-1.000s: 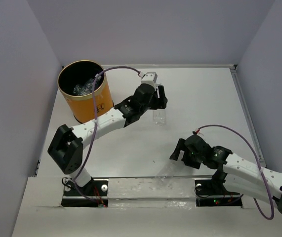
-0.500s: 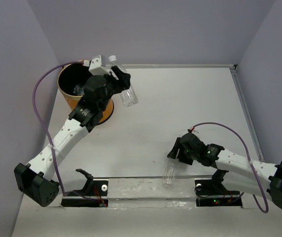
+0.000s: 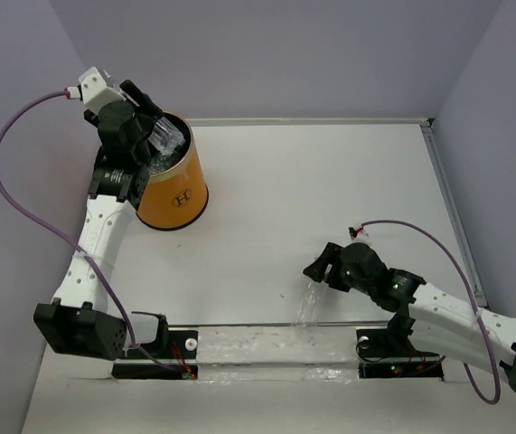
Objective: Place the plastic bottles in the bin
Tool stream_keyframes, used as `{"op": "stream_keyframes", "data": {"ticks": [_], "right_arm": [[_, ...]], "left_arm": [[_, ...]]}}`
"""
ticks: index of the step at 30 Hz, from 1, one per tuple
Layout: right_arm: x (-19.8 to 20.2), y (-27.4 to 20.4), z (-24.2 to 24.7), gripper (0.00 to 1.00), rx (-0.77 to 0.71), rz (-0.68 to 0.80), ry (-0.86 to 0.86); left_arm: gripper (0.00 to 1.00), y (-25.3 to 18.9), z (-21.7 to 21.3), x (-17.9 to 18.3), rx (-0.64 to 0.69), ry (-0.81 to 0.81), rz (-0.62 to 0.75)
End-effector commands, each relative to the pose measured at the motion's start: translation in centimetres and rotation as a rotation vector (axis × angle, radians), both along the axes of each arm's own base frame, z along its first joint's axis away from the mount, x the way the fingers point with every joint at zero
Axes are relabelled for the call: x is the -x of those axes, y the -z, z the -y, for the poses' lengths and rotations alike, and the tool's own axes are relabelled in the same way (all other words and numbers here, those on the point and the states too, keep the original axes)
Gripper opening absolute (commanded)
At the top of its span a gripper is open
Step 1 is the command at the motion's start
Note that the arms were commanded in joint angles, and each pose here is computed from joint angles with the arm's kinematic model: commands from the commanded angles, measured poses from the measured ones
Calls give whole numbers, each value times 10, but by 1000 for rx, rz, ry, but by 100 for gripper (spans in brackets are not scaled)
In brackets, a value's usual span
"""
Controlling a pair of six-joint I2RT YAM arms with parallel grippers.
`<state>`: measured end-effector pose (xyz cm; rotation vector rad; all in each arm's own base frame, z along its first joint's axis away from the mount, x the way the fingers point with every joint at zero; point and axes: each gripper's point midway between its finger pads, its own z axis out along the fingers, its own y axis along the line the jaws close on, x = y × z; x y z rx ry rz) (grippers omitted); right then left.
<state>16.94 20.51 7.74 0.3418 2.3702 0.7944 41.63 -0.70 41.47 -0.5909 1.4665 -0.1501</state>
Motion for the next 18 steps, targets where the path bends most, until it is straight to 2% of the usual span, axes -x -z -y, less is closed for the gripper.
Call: {"op": "stream_keyframes", "data": {"ticks": [1, 4, 8, 11, 15, 18], "right_arm": [[-13, -22, -7, 39, -35, 116, -19], [-17, -32, -10, 39, -33, 148, -29], [-28, -62, -20, 39, -66, 226, -45], [-41, -77, -28, 39, -56, 281, -51], [-59, -117, -49, 39, -74, 361, -81], [-73, -150, -63, 39, -103, 435, -92]], "left_arm": [[59, -22, -45, -11, -124, -259, 30], [64, -14, -52, -14, -164, -298, 20], [90, 10, -56, -15, -233, -313, -41], [98, 9, -57, -12, -233, -317, -36], [99, -7, -39, -5, -177, -203, 19], [99, -17, -11, 12, -119, -45, 65]]}}
